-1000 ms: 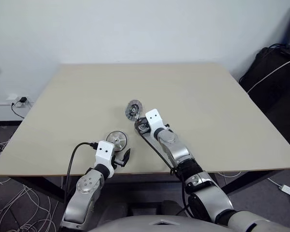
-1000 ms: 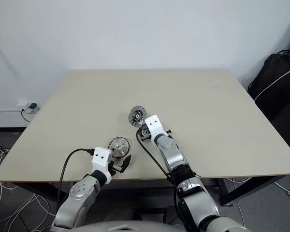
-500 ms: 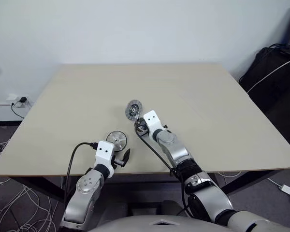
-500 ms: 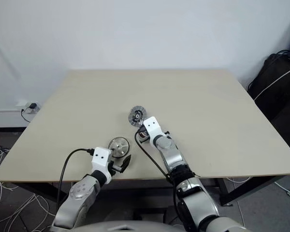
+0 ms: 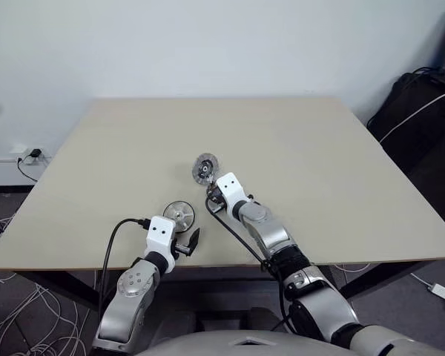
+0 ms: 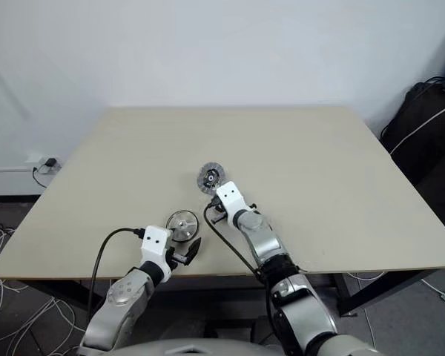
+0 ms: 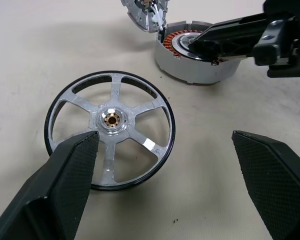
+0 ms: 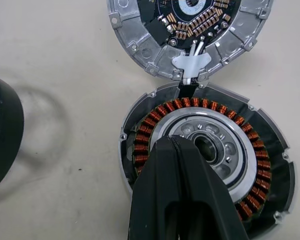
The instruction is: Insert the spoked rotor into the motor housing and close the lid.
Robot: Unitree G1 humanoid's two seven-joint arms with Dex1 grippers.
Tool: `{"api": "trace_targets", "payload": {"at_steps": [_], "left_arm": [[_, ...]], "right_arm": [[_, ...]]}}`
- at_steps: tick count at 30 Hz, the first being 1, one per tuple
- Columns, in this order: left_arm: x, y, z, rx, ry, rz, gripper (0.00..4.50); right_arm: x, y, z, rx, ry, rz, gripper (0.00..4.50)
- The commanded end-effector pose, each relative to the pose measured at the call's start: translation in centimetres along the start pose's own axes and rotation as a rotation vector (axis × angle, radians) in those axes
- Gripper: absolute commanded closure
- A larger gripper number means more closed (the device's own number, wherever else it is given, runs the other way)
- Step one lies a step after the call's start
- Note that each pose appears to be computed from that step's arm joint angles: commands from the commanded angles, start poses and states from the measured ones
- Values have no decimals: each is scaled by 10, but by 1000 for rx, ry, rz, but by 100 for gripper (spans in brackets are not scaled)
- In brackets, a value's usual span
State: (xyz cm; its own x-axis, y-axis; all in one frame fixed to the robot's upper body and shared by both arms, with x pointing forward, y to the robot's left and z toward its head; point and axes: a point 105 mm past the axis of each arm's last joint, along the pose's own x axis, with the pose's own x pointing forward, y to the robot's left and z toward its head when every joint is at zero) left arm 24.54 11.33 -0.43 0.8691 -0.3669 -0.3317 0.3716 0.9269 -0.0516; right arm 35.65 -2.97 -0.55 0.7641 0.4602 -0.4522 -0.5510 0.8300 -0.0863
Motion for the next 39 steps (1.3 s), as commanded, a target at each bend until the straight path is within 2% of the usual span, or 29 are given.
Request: {"api": "trace_targets", "payload": {"at_steps": [1,8,21,29,39], "left_arm": [[3,-3,13,11,-54,-13,0],[3,-3,14,10,-56,-14,0],[1,-1,16,6,-65,6,0],[1,-2,16,5,-65,6,0],[2,-4,17,7,-64,-6,0]], "right_arm": [[-5,-13,32,25,-124,-52,448],[-4,-27,32,26,-115,-136,448],[8,-5,12,-28,-24,-50,448],[6,-4,7,-24,-9,-28,448],[0,-28,34,21,-134,-144,448]]}}
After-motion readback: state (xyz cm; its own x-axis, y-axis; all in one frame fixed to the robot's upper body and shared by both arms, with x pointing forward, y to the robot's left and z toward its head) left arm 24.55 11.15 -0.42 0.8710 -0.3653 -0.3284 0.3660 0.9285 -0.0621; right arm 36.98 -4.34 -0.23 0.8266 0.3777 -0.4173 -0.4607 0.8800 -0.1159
